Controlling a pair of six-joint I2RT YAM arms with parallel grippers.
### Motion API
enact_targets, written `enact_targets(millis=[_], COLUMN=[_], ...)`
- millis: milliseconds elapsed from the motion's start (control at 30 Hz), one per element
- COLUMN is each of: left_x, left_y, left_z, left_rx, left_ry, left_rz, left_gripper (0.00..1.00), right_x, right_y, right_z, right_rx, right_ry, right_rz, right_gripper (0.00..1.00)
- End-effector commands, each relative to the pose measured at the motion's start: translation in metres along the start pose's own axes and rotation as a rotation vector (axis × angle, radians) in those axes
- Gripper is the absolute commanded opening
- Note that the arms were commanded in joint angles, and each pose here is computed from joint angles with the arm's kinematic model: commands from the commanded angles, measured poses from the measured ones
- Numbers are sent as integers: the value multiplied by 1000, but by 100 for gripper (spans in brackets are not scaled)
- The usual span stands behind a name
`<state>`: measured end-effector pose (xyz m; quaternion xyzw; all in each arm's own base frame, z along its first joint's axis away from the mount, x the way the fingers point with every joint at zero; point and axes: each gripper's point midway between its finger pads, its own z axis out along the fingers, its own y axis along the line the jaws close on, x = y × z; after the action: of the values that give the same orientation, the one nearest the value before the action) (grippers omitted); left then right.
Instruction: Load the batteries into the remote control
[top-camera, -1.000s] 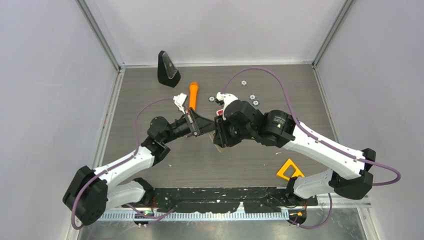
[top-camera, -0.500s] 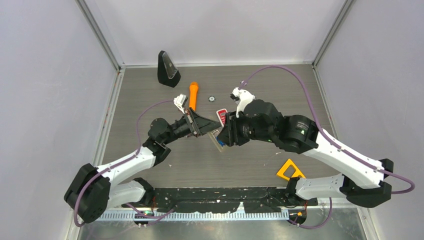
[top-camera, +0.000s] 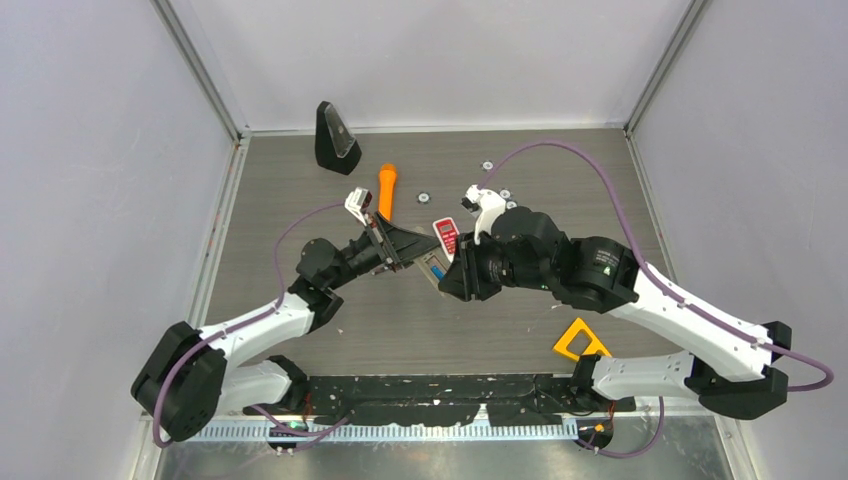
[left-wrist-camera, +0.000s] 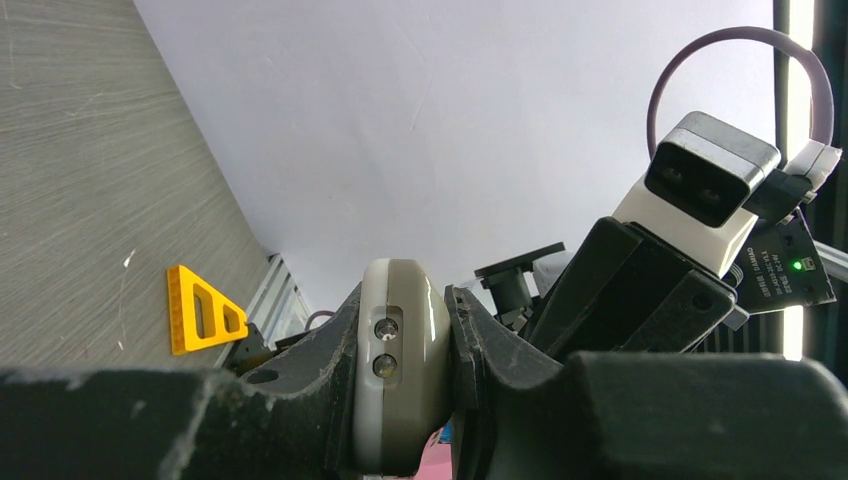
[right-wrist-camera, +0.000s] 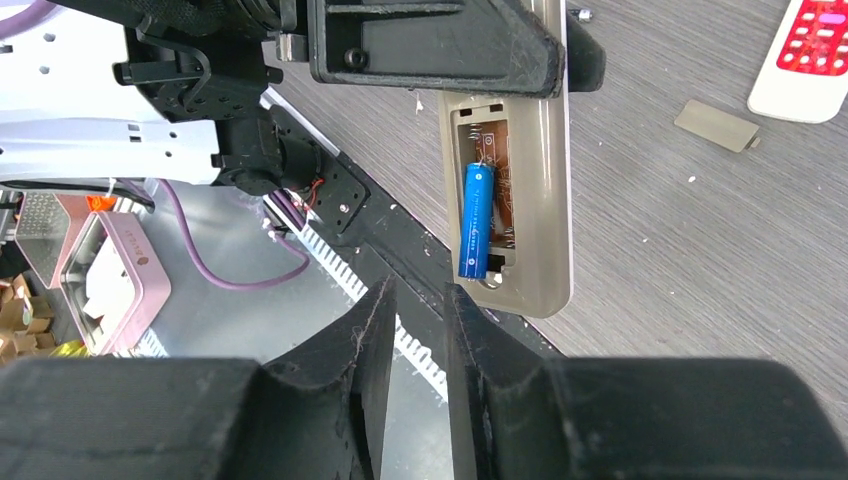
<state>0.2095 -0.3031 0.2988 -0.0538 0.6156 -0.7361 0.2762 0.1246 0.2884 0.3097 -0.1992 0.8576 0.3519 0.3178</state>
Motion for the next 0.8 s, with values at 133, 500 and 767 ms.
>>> enact_targets(millis=[133, 500, 767], left_x=[-3, -4, -8], left_y=[-14, -13, -19], left_z=[-1, -1, 3], left_rx=[70, 68, 79], left_ry=[-27, -34, -42], left_rz=[16, 14, 21], left_gripper=[0, 0, 0], right_x=[-4, -14, -12], right_y=[1, 1, -3], right_z=[10, 5, 2], right_rx=[9, 7, 9], right_ry=[-8, -52, -64], right_rz=[37, 44, 64], right_gripper=[26, 34, 42])
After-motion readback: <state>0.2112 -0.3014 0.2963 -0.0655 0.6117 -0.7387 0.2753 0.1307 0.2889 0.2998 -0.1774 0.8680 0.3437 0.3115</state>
